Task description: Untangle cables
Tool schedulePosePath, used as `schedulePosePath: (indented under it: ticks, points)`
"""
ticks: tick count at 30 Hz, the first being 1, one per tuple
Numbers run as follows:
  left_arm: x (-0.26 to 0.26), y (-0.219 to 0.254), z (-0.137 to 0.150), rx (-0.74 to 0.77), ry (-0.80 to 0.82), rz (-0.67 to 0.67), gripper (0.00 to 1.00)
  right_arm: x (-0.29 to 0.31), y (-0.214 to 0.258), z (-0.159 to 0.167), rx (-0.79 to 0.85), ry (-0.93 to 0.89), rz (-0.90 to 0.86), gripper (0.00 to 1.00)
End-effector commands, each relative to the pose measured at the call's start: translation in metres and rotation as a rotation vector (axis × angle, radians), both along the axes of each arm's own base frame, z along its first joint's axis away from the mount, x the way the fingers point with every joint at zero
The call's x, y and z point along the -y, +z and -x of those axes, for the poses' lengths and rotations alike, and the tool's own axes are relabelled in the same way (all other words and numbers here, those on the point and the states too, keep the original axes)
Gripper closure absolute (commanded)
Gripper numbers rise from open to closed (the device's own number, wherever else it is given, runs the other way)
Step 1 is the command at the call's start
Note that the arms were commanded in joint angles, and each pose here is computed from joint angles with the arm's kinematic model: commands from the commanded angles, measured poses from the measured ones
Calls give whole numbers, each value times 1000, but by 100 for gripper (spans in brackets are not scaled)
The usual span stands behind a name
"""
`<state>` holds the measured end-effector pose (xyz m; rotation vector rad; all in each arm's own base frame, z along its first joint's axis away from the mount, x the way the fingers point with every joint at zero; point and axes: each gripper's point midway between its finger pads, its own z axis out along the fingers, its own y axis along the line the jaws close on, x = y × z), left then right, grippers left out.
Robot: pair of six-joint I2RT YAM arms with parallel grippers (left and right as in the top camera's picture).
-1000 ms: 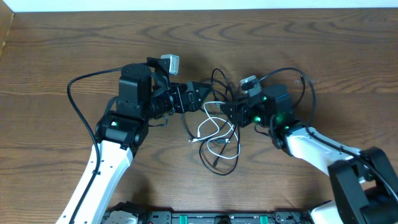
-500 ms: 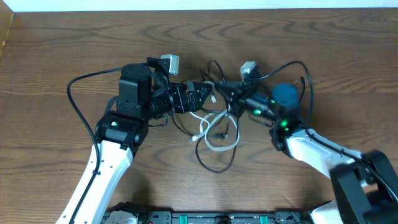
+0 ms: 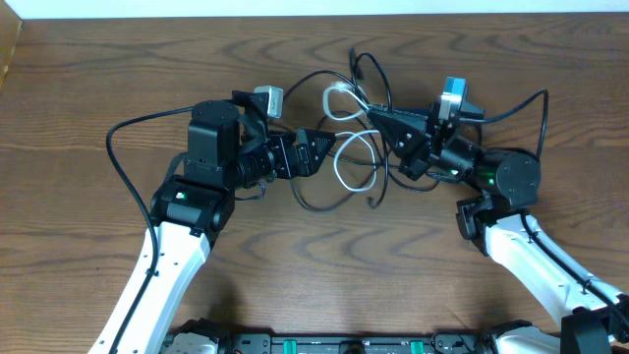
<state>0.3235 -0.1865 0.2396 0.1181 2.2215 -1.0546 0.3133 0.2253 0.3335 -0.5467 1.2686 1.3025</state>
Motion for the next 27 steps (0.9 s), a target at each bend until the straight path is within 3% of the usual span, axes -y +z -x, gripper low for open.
schedulePosePath:
  ticks: [1,27]
  points:
    - [0,11,0,33,0,1,2,0,5,7,-7,43,2,99]
    - [0,11,0,33,0,1,2,4,-3,0,-50,32,15,99]
